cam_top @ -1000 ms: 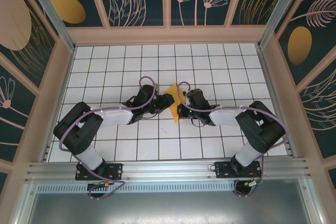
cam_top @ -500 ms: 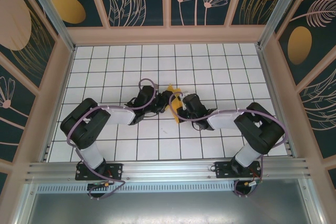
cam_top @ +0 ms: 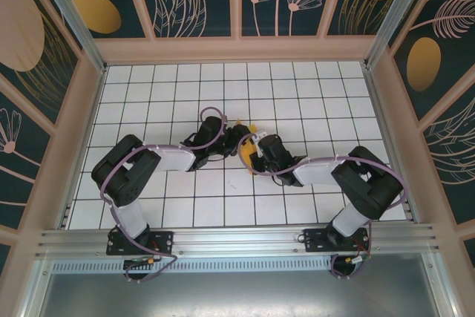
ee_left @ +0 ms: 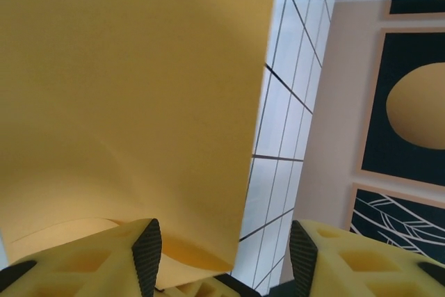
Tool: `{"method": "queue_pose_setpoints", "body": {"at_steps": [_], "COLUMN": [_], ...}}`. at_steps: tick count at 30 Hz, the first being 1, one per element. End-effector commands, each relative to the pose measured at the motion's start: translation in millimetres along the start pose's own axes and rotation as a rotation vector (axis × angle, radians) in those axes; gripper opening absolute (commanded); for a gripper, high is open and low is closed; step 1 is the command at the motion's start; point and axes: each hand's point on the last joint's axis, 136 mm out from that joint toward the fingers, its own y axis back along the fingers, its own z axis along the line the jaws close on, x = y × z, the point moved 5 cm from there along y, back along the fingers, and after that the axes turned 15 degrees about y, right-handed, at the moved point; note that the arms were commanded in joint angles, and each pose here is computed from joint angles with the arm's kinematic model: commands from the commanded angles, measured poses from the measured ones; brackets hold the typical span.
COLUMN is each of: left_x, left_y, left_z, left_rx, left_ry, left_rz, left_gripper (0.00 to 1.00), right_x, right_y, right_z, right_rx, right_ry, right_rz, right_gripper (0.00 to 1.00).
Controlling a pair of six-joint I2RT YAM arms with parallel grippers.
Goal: Fold a paper plane with a square sheet of paper (pick it up from the middle)
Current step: Fourth fold the wing at the center of the table.
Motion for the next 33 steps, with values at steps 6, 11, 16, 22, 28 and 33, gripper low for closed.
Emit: {"method": "queue_pose_setpoints", "body": {"at_steps": [6, 11, 16, 22, 28, 33], "left_x": [-1, -1, 1, 4, 6, 7], "left_y": [-6, -5, -5, -7, -3, -1], "left_z": [9, 10, 11, 14, 6, 8], "left_rx": [-0.090, -0.114, -0.126, -0.132, -0.122, -0.128], "left_ry": [-0.029, -0.058, -0.069, -0.073, -0.083, -0.064], "left_rz": [0.020, 0.019, 0.040, 0.073, 0.075, 0.081], "left_gripper": [0.47, 0.42, 0.30, 0.41, 0.51, 0.43], "right_x": [-12, -14, -13, -14, -12, -15], "right_y": [-1, 0, 0, -3, -4, -4], "right_z": [-1, -3, -4, -2, -1, 0], "right_rx": [0.073, 0.102, 0.118, 0.117, 0.115, 0.104], "right_ry": [0.050, 0.053, 0.063, 0.068, 0.065, 0.064], "right_rz": [-0.024, -0.027, -0.018, -0.008, 0.004, -0.010], "right_gripper": [0.02, 0.02, 0.02, 0.02, 0.01, 0.01]}}
